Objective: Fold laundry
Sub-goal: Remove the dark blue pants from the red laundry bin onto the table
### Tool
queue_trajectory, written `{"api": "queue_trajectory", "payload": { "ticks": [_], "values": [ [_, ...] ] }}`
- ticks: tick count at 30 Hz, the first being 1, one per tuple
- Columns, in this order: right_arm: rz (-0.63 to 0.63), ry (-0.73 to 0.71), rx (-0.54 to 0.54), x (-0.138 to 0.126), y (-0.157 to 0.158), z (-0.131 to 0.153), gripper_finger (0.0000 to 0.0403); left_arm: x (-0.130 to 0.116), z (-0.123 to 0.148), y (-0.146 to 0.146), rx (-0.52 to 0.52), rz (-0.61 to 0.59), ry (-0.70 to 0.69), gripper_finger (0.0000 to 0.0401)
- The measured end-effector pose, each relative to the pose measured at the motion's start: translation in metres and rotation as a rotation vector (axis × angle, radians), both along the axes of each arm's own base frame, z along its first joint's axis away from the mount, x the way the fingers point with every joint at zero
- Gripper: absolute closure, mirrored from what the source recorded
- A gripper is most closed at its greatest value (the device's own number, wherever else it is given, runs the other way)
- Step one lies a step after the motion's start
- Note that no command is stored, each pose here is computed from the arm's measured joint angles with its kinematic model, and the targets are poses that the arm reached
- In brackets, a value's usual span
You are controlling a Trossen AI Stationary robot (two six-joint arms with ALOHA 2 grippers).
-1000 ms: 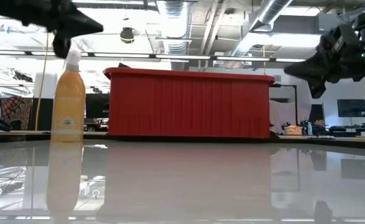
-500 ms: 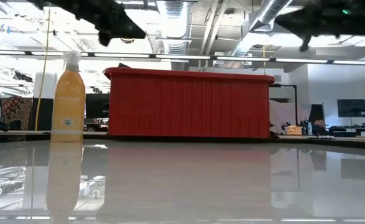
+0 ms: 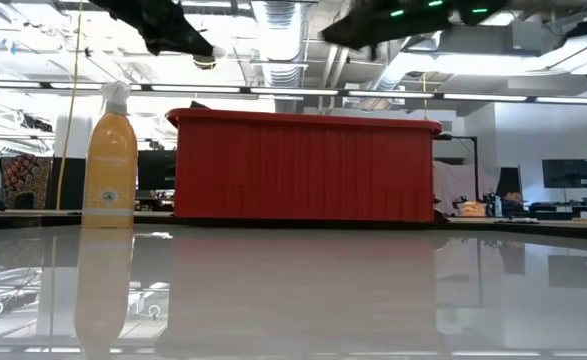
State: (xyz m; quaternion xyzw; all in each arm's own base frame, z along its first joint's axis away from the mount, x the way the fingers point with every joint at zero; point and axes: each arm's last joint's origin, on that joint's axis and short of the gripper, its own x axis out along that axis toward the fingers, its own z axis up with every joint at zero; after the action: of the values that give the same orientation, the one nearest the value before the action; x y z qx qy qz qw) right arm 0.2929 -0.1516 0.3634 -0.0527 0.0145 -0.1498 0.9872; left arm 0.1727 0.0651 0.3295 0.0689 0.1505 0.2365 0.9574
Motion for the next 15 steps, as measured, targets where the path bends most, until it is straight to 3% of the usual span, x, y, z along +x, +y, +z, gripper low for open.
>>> {"api": "queue_trajectory", "payload": {
  "ticks": [5,9,15],
  "values": [
    [-0.014,0.173,0.081,0.061,-0.042,-0.001,0.0202,-0.005,-0.003,0.0,0.0,0.049,0.04,0.026],
    [-0.01,0.295,0.081,0.097,-0.066,-0.002,0.0153,-0.006,-0.004,0.0,-0.008,0.064,0.051,0.0229],
    [-0.003,0.327,0.098,0.143,-0.089,-0.015,0.0131,-0.007,-0.005,0.0,-0.013,0.065,0.056,0.0216]
  ]
}}
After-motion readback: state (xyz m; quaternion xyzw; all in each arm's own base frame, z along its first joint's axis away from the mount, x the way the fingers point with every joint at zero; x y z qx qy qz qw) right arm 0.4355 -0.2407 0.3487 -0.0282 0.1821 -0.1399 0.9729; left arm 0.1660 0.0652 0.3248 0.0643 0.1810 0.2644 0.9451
